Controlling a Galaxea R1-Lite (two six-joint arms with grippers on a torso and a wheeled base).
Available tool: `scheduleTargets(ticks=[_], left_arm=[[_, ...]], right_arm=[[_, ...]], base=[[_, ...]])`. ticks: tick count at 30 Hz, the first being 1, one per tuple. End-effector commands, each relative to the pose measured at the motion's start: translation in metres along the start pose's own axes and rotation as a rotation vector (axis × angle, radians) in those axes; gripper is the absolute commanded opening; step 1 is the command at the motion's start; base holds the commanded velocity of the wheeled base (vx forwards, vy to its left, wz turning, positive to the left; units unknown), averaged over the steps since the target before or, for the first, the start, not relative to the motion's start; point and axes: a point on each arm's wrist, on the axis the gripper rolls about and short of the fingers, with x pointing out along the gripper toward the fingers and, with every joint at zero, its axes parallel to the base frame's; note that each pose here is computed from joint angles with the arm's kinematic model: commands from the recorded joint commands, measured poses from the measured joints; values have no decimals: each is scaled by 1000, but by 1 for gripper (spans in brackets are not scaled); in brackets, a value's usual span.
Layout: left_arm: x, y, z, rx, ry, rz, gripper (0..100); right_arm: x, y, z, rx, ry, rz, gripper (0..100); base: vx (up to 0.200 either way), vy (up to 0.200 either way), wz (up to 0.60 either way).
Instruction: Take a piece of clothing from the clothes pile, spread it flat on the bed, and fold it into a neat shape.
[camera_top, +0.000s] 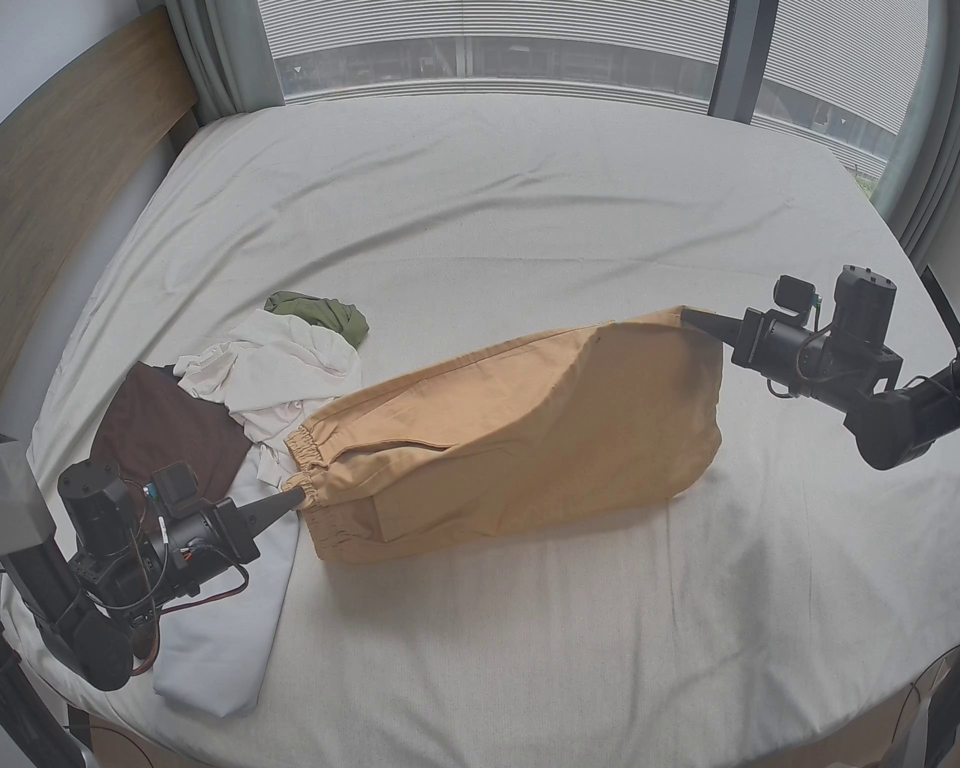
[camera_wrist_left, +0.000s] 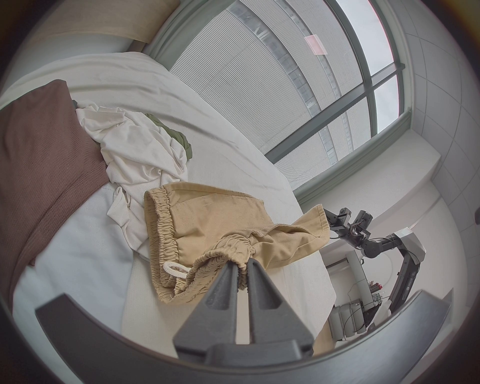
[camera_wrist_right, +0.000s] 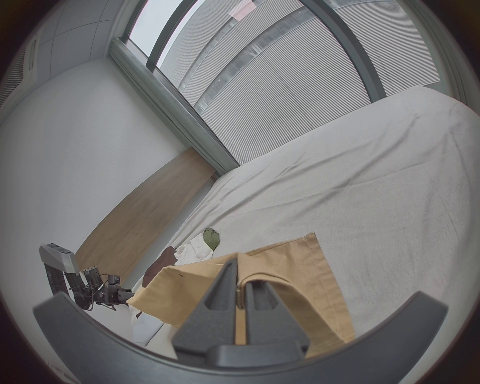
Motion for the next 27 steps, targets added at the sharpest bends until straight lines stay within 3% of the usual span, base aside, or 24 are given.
scheduleTargets(ticks=[1, 27], left_arm=[[4, 5, 1, -6, -4, 10, 0], [41, 32, 11, -26, -120, 136, 0]], right_arm=[[20, -9, 2, 7, 14, 4, 0], [65, -37, 3, 22, 35, -14, 0]], base=[[0, 0, 0], [0, 0, 0]])
